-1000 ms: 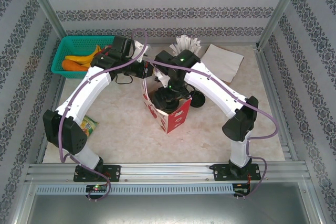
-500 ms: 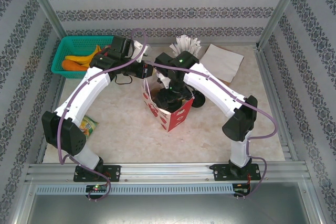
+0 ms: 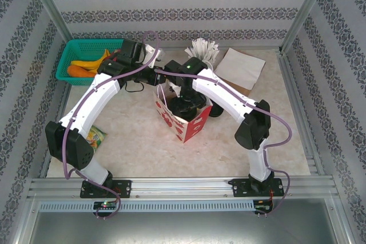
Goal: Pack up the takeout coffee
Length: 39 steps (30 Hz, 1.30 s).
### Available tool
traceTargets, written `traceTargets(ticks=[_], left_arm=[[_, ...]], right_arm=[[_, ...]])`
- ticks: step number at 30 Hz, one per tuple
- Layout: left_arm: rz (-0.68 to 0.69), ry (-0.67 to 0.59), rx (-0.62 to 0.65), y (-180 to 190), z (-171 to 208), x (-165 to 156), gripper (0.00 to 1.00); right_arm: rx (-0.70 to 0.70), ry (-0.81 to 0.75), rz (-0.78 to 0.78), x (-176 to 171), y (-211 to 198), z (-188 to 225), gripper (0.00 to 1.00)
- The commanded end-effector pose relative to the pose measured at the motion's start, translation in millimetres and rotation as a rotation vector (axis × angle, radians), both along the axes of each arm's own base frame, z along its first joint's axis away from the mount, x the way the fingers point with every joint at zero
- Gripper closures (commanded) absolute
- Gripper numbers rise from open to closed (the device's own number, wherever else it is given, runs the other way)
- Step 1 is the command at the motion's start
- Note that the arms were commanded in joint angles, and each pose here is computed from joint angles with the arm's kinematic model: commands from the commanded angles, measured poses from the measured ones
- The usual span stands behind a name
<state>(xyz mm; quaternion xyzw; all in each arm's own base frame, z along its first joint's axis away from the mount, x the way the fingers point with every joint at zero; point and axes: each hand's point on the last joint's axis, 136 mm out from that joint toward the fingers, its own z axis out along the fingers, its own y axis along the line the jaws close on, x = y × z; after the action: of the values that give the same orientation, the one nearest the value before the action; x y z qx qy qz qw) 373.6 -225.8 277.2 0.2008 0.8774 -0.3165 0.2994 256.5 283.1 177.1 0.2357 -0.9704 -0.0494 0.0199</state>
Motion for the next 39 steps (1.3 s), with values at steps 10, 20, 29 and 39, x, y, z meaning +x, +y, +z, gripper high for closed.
traceTargets(ticks=[10, 20, 29, 39], left_arm=[[-0.05, -0.071, -0.037, -6, 22, -9, 1.0], [-0.019, -0.088, -0.018, -1, 23, -6, 1.0], [-0.041, -0.088, -0.038, -5, 23, -8, 1.0], [-0.037, -0.073, -0.031, -6, 17, -6, 1.0]], right_arm=[[-0.024, 0.003, -0.015, 9, 2, -17, 0.42], [-0.053, 0.02, -0.028, 1, -7, -24, 0.43], [0.026, -0.038, -0.076, 10, 4, -6, 0.43], [0.004, -0.056, -0.097, 21, -8, -3, 0.43]])
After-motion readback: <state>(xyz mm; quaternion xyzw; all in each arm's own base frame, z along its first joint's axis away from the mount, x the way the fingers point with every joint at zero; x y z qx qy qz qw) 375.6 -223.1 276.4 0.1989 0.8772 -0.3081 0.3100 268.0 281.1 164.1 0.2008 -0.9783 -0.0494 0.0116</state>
